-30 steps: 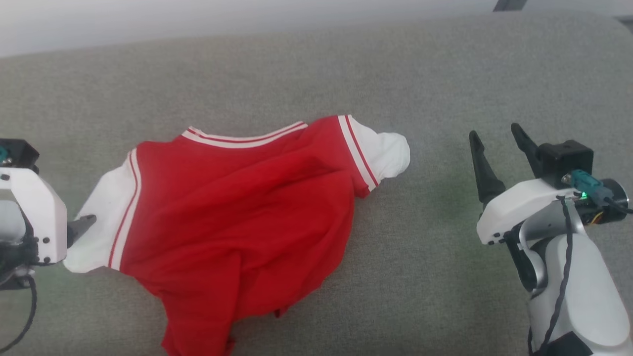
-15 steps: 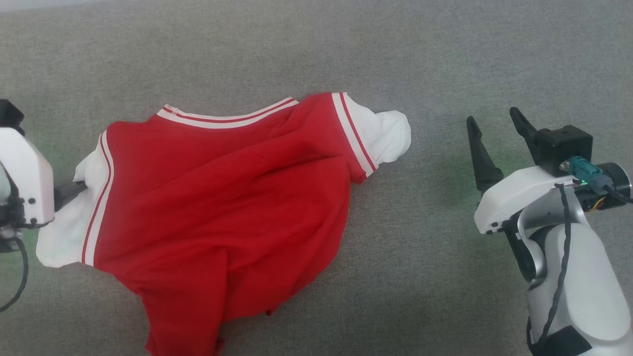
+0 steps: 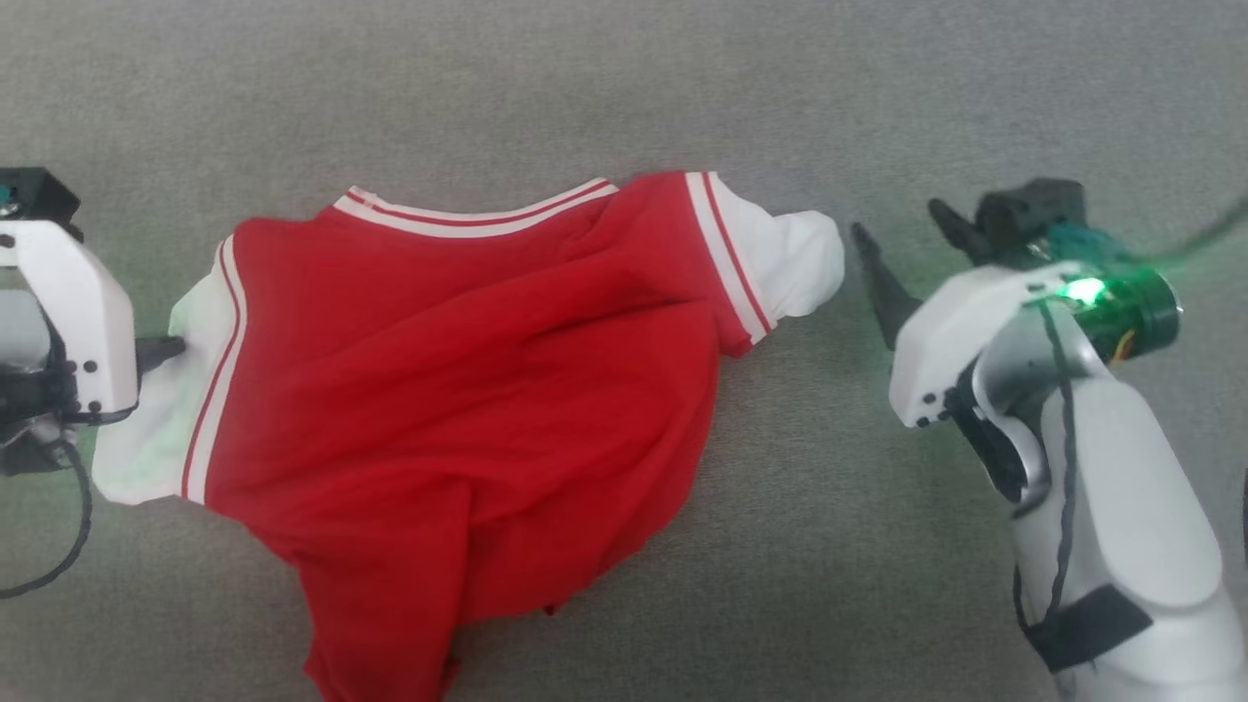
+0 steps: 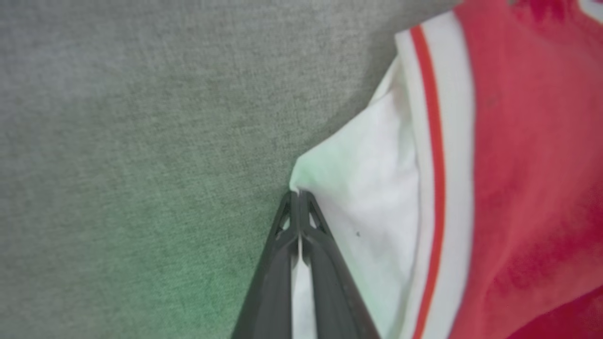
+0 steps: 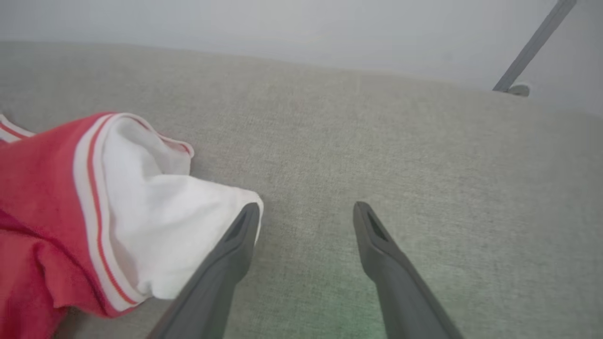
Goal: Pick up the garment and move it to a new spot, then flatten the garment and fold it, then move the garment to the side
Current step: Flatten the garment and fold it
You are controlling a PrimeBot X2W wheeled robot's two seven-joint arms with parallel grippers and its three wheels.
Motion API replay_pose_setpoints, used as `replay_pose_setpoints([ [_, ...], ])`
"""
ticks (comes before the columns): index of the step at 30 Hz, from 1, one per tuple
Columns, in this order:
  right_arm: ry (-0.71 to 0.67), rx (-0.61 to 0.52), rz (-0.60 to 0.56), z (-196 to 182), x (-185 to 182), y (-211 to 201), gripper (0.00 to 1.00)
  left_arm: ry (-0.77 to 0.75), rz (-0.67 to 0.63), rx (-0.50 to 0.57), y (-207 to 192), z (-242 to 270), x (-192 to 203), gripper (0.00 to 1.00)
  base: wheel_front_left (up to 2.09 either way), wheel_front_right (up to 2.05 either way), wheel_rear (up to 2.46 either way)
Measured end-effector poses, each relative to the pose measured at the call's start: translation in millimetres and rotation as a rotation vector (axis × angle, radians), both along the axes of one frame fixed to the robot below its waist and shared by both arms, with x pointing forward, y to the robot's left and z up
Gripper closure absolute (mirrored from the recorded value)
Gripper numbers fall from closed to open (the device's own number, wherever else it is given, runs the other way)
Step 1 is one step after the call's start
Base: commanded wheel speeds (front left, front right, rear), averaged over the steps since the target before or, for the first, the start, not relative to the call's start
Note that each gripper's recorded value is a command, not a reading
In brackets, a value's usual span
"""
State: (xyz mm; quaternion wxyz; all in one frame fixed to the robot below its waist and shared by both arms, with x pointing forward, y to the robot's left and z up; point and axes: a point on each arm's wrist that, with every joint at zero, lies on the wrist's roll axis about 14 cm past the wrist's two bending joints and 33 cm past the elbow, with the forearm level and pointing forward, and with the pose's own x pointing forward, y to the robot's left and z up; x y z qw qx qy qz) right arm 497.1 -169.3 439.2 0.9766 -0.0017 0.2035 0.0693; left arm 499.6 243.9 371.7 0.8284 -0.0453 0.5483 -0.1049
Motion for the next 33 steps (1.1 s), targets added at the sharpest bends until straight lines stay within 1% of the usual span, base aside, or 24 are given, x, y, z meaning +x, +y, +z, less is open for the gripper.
replay_pose_setpoints([
  [4, 0.135, 0.017, 0.077, -14, 5, 20, 0.00, -0.021, 0.003, -0.005, 0, 2, 2, 1.00, 0.00, 0.00, 0.00],
  [9, 0.312, 0.056, 0.127, -33, 5, 37, 0.00, -0.042, -0.004, -0.002, -1, 4, 2, 1.00, 0.00, 0.00, 0.00],
  [10, 0.359, 0.047, 0.137, -40, 3, 39, 0.00, -0.047, -0.004, -0.002, -1, 5, 2, 1.00, 0.00, 0.00, 0.00],
  [12, 0.433, 0.066, 0.149, -48, 0, 44, 0.00, -0.055, -0.004, -0.004, -1, 5, 2, 1.00, 0.00, 0.00, 0.00],
  [13, 0.461, 0.049, 0.158, -51, 0, 45, 0.00, -0.056, -0.004, -0.010, -2, 5, 2, 1.00, 0.00, 0.00, 0.00],
  [14, 0.490, 0.033, 0.169, -54, -1, 47, 0.19, -0.064, -0.003, -0.011, -2, 5, 2, 1.00, 0.00, 0.00, 0.00],
  [15, 0.509, 0.028, 0.179, -56, -1, 49, 0.83, -0.069, -0.003, -0.011, -2, 6, 3, 1.00, 0.00, 0.00, 0.00],
  [16, 0.512, 0.019, 0.185, -56, 1, 50, 1.00, -0.070, -0.003, -0.011, -3, 6, 2, 1.00, 0.00, 0.00, 0.00],
  [19, 0.512, 0.031, 0.191, -52, 4, 54, 1.00, -0.091, 0.011, -0.012, 0, 9, 3, 1.00, 0.00, 0.00, 0.00],
  [23, 0.452, 0.031, 0.195, -29, 12, 54, 1.00, -0.153, 0.032, -0.014, 3, 27, 9, 1.00, 0.00, 0.00, 0.00],
  [27, 0.317, 0.034, 0.200, 21, 28, 52, 1.00, -0.243, 0.032, -0.007, 4, 62, 17, 1.00, 0.00, 0.00, 0.00],
  [30, 0.227, 0.029, 0.201, 59, 32, 49, 1.00, -0.320, 0.018, 0.009, 3, 96, 22, 1.00, 0.00, 0.00, 0.00],
  [33, 0.114, 0.035, 0.207, 105, 35, 48, 1.00, -0.408, 0.014, 0.022, 4, 135, 24, 1.00, 0.00, 0.00, 0.00],
])
